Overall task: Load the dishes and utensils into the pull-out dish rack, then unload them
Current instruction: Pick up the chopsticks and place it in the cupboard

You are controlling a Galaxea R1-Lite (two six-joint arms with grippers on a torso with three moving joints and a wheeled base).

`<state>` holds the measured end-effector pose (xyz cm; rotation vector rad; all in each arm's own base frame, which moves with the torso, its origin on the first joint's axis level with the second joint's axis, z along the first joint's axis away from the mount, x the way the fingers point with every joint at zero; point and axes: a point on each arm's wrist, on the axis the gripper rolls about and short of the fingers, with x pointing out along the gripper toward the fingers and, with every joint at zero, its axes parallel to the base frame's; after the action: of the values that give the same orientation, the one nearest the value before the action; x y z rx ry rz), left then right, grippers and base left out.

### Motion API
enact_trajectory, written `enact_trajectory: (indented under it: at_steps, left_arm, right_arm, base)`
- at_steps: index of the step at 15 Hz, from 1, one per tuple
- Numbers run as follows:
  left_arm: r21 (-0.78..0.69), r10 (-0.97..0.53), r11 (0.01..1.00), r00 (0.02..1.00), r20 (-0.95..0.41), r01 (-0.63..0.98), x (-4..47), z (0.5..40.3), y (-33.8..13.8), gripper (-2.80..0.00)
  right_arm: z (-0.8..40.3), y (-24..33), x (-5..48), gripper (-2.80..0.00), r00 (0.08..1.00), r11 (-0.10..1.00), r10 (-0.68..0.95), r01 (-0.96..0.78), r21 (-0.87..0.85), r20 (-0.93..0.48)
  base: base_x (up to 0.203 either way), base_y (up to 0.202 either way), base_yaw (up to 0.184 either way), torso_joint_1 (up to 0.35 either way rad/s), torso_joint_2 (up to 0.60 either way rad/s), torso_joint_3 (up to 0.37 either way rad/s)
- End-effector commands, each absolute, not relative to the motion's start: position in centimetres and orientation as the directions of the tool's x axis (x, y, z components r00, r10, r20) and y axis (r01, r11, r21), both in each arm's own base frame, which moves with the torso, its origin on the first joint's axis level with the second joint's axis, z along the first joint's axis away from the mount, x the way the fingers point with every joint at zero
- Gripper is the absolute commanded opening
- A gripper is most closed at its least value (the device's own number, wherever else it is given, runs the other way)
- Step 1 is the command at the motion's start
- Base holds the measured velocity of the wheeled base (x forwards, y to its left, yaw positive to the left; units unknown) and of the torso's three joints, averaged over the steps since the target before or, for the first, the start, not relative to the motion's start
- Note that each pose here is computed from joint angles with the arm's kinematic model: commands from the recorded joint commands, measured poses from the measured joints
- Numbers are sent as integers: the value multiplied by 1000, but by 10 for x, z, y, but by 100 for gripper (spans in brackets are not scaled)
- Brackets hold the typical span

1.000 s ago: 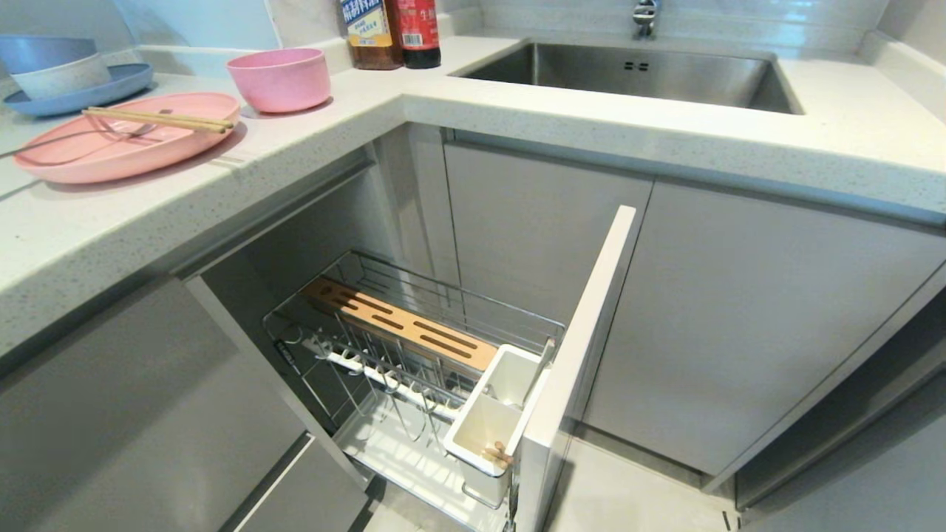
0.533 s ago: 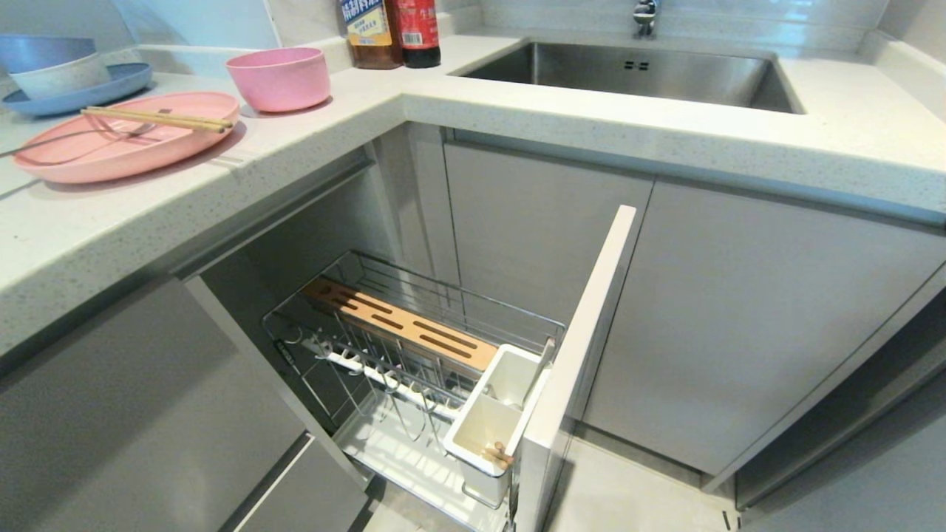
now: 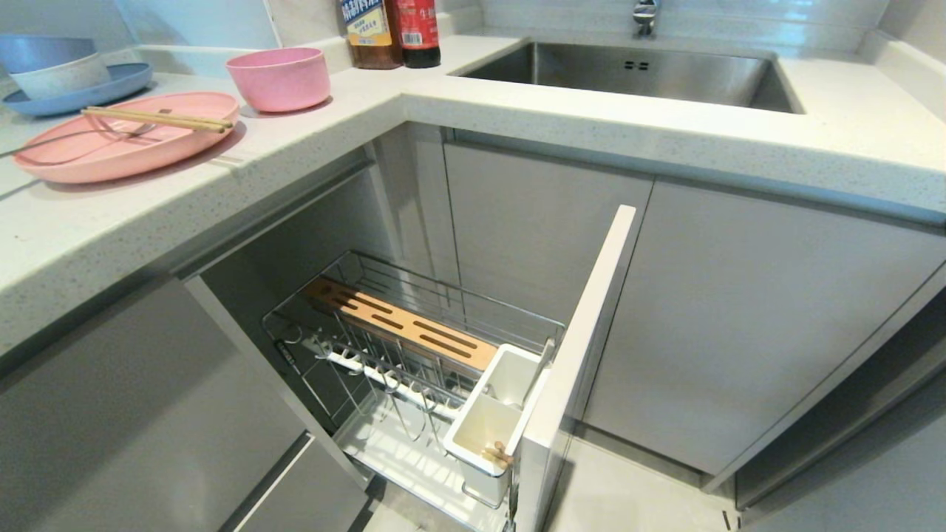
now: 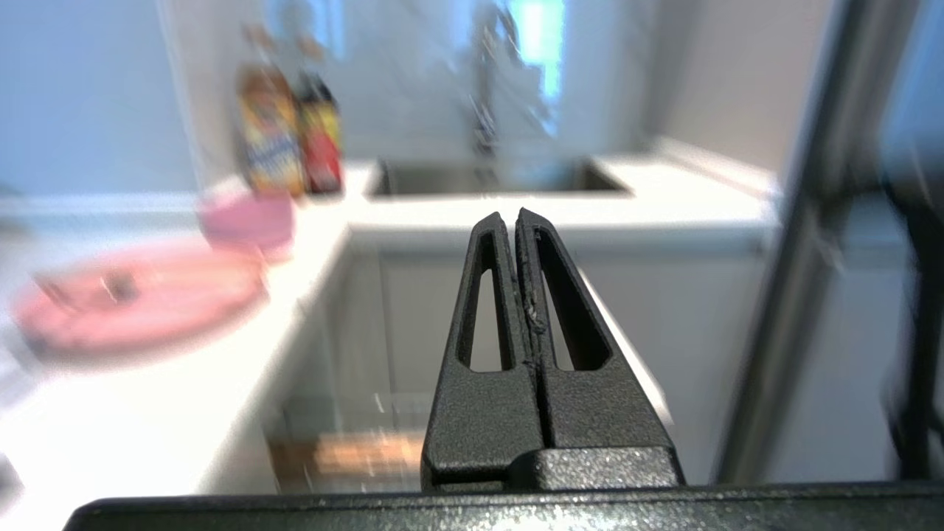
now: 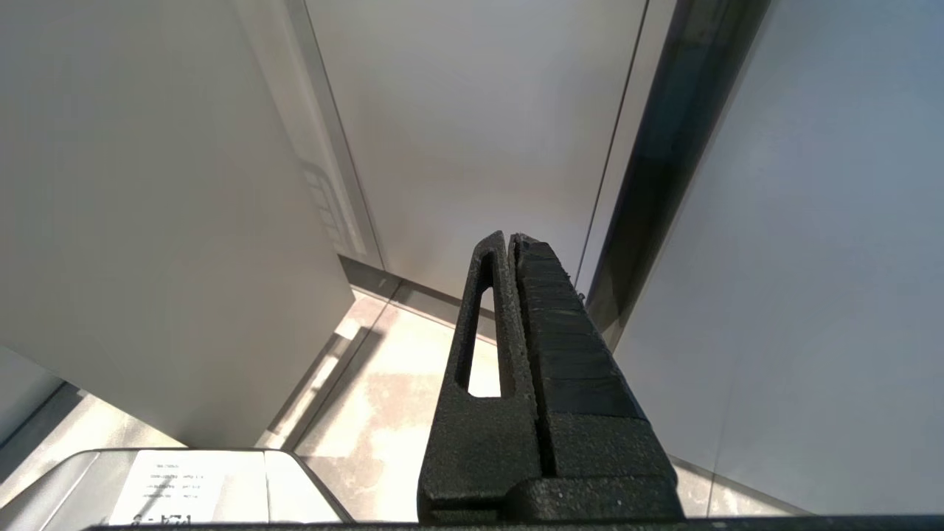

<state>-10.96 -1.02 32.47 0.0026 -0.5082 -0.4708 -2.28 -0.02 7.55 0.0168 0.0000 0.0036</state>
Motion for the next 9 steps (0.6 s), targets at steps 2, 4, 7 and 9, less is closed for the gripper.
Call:
enact_trajectory:
  at_steps: [2,4,7,9]
  left_arm:
    - [50,-377,917,818,435,396,-43,411,-9,-280]
    - [17,-318,937,830,459,350,-18,454,-7,-280]
    - [-92,-229,952,880,416,291,56,490,-7,-280]
    - [-174,-158,957,923,352,230,110,488,-17,-280]
  right_arm:
    - [75,0,-23,-280,1000,1000,5,-5,17,-2]
    - [75,0,-23,-280,1000,1000,4,-4,17,0]
    - [75,0,-23,-280,1000,1000,5,-5,17,-2]
    - [75,0,-23,-280,1000,1000,5,-5,17,-2]
  base:
    - [0,0,0,0,0,0]
    - [0,0,0,0,0,0]
    - [0,0,0,0,0,0]
    - [0,0,0,0,0,0]
